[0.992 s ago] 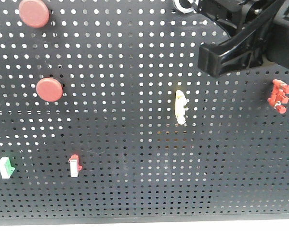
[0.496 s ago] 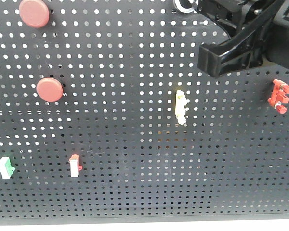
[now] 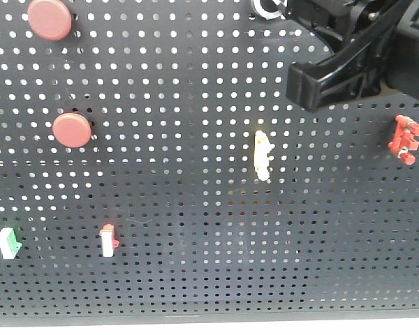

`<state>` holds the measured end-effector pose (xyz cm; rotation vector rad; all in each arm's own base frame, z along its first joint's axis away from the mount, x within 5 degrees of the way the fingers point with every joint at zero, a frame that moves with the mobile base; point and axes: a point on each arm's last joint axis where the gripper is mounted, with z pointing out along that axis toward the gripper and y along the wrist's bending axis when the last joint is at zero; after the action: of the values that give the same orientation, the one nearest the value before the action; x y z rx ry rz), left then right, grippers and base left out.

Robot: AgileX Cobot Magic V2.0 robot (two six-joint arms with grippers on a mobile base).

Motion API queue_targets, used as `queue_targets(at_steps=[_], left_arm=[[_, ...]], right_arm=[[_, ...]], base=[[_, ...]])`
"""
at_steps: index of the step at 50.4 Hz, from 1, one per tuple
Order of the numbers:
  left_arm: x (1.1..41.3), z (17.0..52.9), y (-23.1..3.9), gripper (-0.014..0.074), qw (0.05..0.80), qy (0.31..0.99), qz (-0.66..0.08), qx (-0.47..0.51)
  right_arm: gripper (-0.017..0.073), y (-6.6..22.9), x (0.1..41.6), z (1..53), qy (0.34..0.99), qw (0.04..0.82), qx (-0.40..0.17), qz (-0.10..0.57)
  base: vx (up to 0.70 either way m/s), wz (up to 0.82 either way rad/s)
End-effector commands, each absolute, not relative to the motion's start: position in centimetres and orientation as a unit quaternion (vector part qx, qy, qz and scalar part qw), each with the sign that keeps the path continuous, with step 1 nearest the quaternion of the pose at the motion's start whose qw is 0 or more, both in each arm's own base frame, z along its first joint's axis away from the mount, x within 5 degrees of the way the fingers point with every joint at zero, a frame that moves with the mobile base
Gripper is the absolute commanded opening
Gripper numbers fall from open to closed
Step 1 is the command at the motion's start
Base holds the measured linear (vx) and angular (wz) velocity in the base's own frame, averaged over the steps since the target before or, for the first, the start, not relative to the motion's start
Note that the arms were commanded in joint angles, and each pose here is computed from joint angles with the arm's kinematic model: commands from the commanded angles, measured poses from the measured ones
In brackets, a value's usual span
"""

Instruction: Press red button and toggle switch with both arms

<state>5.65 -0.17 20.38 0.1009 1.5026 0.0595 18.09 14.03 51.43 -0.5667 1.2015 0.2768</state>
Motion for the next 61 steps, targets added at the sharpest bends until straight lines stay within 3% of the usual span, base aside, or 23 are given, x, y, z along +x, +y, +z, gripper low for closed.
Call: queue_targets(at_steps=[1,25,30,40,51,61], left_arm=[[5.6,20.1,-0.2,0.0002,0.752,0.658,0.028,0.044],[5.6,20.1,-0.2,0.0002,0.752,0.658,0.028,0.044],[5.6,20.1,-0.2,0.0002,0.752,0.658,0.028,0.044],[5.6,20.1,-0.2,0.0002,0.752,0.658,0.028,0.044],[5.6,20.1,-0.2,0.0002,0.752,0.658,0.028,0.044],[5.6,20.1,-0.2,0.0002,0.752,0.658,0.028,0.044]], right_arm=[[-0.0003,13.6,17.0,52.9,0.52,0.8,-0.267,0.135],[-0.0003,13.5,17.1,52.9,0.523,0.799,-0.266,0.132],[-0.0003,12.3,16.2,52.3,0.546,0.789,-0.239,0.152],[-0.0003,6.9,14.1,45.8,0.607,0.764,-0.152,0.157],[-0.0003,1.5,9.3,36.9,0.618,0.782,-0.076,0.03],[-0.0003,-0.1,6.4,29.8,0.633,0.773,-0.014,-0.035]], base=[[0.0,0.0],[0.0,0.0],[0.0,0.0],[0.0,0.0],[0.0,0.0],[0.0,0.0]])
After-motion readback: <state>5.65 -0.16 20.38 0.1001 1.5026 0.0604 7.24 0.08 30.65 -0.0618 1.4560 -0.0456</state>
